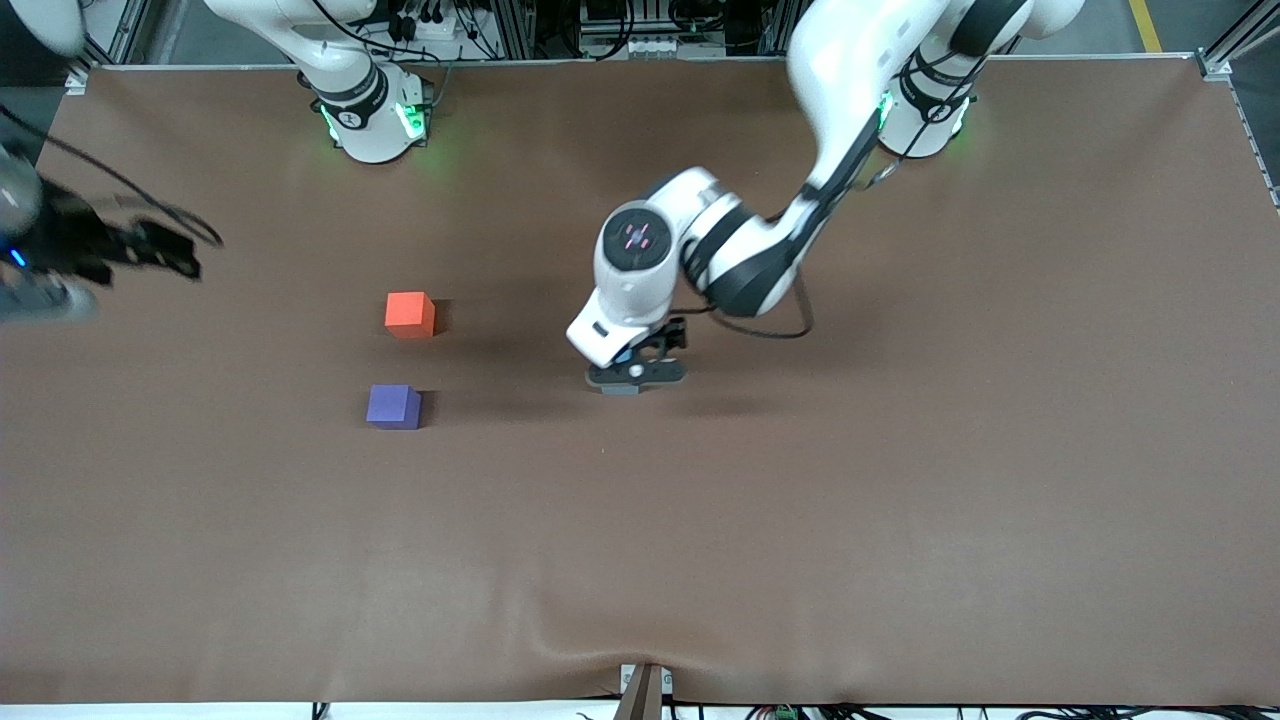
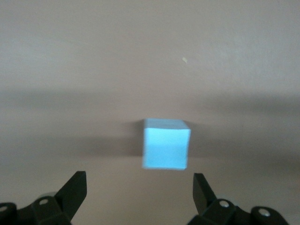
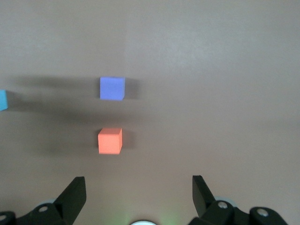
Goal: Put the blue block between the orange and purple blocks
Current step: 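Carry the blue block with the left gripper toward the table middle, then hold the blue block with the left gripper while the right gripper approaches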
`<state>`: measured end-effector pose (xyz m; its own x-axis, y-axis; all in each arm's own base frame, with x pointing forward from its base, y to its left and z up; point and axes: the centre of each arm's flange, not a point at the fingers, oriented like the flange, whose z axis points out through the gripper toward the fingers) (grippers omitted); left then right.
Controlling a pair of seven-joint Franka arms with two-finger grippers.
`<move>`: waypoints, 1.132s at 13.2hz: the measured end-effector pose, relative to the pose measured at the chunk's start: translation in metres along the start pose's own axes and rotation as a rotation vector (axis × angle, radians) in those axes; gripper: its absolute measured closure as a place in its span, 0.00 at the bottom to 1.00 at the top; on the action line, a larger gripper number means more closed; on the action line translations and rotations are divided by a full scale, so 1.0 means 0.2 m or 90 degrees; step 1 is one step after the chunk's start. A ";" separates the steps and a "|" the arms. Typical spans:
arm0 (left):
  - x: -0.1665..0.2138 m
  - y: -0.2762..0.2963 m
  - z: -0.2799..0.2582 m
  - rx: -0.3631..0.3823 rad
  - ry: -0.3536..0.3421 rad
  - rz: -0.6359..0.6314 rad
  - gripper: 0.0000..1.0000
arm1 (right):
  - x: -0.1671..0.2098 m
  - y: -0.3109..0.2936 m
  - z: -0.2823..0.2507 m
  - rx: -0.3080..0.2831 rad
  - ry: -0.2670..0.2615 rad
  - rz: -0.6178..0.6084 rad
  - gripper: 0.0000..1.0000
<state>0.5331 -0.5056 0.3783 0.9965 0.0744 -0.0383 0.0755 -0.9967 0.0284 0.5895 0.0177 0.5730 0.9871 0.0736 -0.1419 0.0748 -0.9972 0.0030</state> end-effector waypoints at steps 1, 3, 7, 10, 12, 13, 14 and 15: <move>0.07 -0.16 -0.21 0.017 0.002 -0.022 0.00 | 0.08 -0.03 0.08 0.000 0.007 -0.007 0.00; 0.24 -0.53 -0.51 0.050 0.023 0.009 0.00 | 0.18 -0.17 0.17 -0.003 0.026 -0.026 0.00; 0.55 -1.24 -0.79 0.072 0.036 0.049 0.00 | 0.21 -0.68 0.32 0.037 0.020 0.044 0.00; 0.65 -1.65 -0.94 0.069 0.046 0.016 0.00 | 0.25 -1.10 0.57 0.084 -0.008 0.045 0.00; 0.67 -1.82 -1.00 0.069 0.051 0.001 0.00 | 0.25 -1.37 0.72 0.084 0.004 0.044 0.00; 0.67 -1.87 -1.01 0.069 0.052 -0.004 0.00 | 0.24 -1.50 0.78 0.086 0.014 0.039 0.00; 0.65 -1.90 -1.03 0.070 0.052 -0.009 0.00 | 0.23 -1.64 0.86 0.089 0.025 0.031 0.00; 0.64 -1.92 -1.05 0.071 0.055 -0.011 0.00 | 0.22 -1.77 0.94 0.092 0.035 0.030 0.00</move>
<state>0.6386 -0.1072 0.5717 0.9948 0.0894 0.0486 0.0932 -0.9922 -0.0824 0.5794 0.3716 0.3796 0.9957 0.0229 -0.0898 0.0106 -0.9908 -0.1349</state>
